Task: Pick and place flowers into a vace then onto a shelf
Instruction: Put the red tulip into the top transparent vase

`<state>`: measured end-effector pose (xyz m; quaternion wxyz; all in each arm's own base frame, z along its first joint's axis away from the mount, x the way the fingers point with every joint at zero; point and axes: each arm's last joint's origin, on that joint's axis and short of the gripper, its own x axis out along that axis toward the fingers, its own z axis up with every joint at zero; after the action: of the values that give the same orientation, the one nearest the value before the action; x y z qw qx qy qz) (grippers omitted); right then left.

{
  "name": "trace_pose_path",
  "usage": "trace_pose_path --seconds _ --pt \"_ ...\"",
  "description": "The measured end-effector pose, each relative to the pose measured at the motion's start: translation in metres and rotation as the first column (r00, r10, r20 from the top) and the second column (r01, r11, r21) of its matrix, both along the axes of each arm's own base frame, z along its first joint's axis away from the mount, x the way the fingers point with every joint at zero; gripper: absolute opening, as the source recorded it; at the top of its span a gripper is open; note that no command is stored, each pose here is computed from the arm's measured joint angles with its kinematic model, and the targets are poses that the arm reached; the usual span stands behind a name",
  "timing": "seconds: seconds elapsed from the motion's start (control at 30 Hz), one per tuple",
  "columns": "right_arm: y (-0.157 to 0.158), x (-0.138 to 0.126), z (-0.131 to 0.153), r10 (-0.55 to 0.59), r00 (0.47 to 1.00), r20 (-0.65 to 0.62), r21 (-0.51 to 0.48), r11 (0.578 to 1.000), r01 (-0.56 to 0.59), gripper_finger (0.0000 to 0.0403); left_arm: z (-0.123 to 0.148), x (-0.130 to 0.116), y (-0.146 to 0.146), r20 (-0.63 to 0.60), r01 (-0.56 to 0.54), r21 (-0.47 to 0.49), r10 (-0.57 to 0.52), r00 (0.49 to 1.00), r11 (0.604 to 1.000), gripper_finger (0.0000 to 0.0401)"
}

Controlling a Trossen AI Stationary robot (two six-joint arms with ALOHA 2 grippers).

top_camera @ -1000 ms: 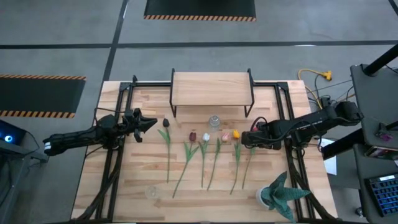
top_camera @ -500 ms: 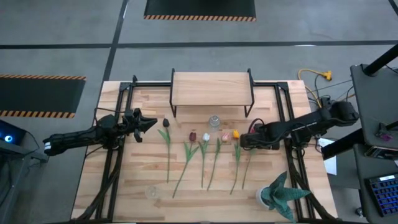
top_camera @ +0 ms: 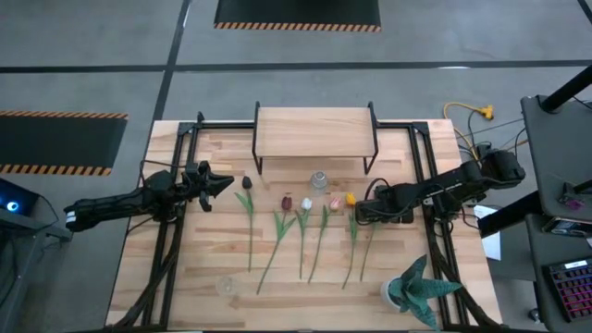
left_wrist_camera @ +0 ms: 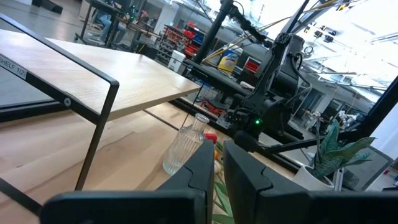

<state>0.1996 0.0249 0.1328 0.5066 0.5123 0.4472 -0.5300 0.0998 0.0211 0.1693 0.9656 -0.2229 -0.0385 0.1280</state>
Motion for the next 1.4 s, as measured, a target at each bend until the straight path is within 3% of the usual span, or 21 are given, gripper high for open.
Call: trace_pose_path --seconds 0.33,1.17,1.4 --pt "0.0001 -0.0030 0.0034 0.064 0.998 0.001 0.012 0.998 -0.064 0.0176 -0.0001 0.0000 0.0000 -0.001 0.000 0.000 0.000 1.000 1.000 0.0017" --pt "0.0004 -0.0026 0.0041 0.068 0.998 0.007 0.016 0.998 -0.068 0.0022 -0.0001 0.0000 0.0000 -0.001 0.000 0.000 0.000 1.000 1.000 0.0017" --pt "0.0015 0.0028 0.0099 0.093 0.995 0.027 0.030 0.995 -0.093 0.0013 -0.0001 0.0000 0.0000 -0.001 0.000 0.000 0.000 1.000 1.000 0.0017"
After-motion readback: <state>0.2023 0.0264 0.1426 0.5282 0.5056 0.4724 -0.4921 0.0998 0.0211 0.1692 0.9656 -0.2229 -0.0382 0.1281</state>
